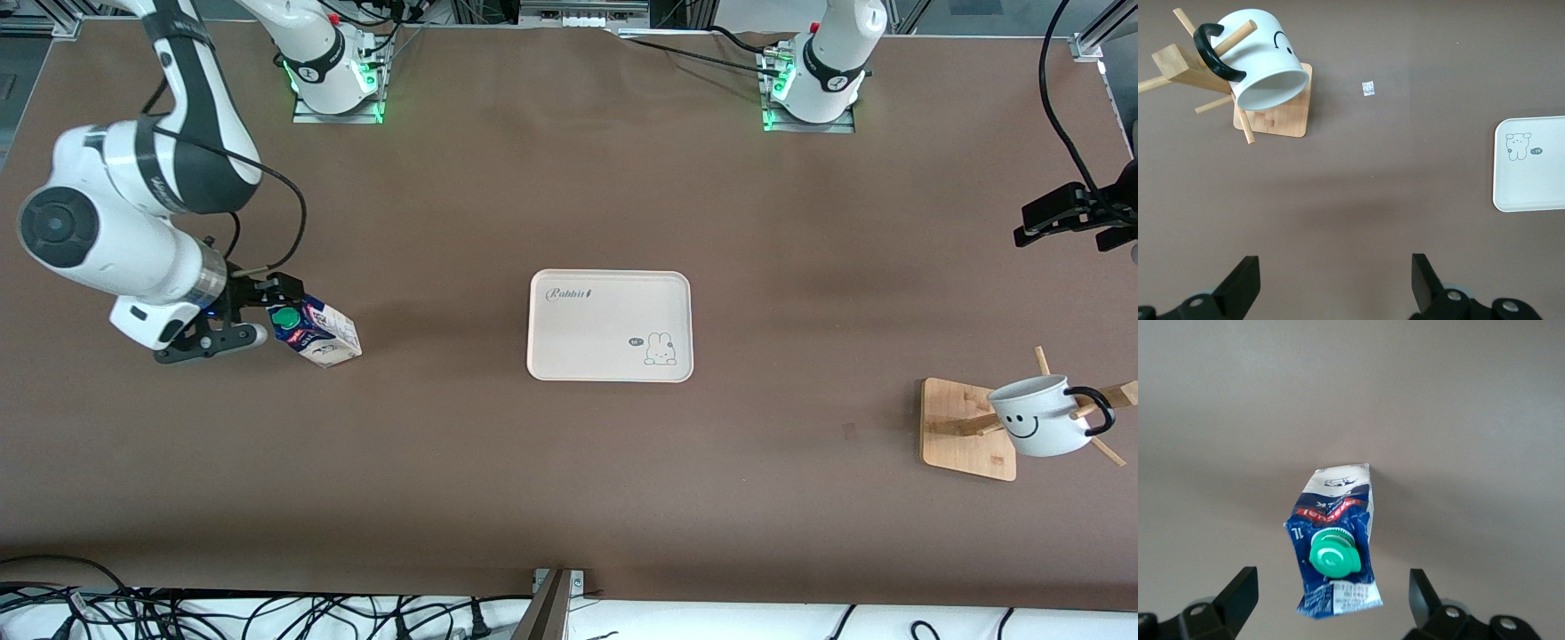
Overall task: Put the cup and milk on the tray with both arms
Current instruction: 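Reach the right gripper to the milk carton and grasp it, then carry the milk carton onto the tray with the right gripper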
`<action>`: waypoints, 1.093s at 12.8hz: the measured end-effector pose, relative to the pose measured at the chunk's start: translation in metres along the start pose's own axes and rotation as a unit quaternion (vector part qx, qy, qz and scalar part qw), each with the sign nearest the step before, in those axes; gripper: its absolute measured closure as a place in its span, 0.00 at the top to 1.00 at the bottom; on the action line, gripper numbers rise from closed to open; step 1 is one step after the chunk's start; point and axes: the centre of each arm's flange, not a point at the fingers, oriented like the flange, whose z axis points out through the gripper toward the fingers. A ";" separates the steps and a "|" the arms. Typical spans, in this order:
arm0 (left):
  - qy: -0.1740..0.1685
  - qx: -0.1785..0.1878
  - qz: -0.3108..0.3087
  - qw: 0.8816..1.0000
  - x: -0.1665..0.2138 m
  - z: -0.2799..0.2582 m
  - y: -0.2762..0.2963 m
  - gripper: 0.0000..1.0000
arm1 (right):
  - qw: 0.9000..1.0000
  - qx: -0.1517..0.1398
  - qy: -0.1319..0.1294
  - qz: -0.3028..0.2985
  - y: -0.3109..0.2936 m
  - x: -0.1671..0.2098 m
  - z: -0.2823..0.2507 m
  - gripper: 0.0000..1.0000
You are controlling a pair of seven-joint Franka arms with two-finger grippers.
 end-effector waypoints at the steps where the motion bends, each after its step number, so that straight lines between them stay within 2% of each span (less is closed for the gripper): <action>1: 0.000 0.000 0.000 1.000 0.000 0.000 0.000 1.00 | 1.000 0.000 0.001 -0.002 0.000 -0.003 0.015 1.00; 4: 0.000 0.000 0.000 1.000 0.000 0.000 0.000 1.00 | 1.000 0.000 0.000 -0.003 -0.002 -0.014 0.053 0.99; 5: 0.000 0.000 0.001 1.000 0.000 0.000 0.001 1.00 | 1.000 0.001 -0.003 -0.003 -0.003 -0.017 0.059 0.94; 8: -0.003 0.000 0.006 1.000 0.003 0.004 0.007 1.00 | 1.000 0.000 0.004 -0.003 -0.002 -0.016 0.053 0.55; 10: 0.014 0.002 0.006 1.000 0.013 0.009 0.006 1.00 | 1.000 0.003 0.013 0.001 -0.002 -0.014 0.044 0.35; 12: 0.027 0.003 0.005 1.000 0.018 0.009 0.004 1.00 | 0.999 0.027 0.013 0.016 -0.006 -0.010 0.028 0.35; 14: 0.032 0.003 0.005 0.999 0.020 0.009 0.004 1.00 | 0.998 0.055 0.011 0.038 -0.040 -0.001 0.001 0.35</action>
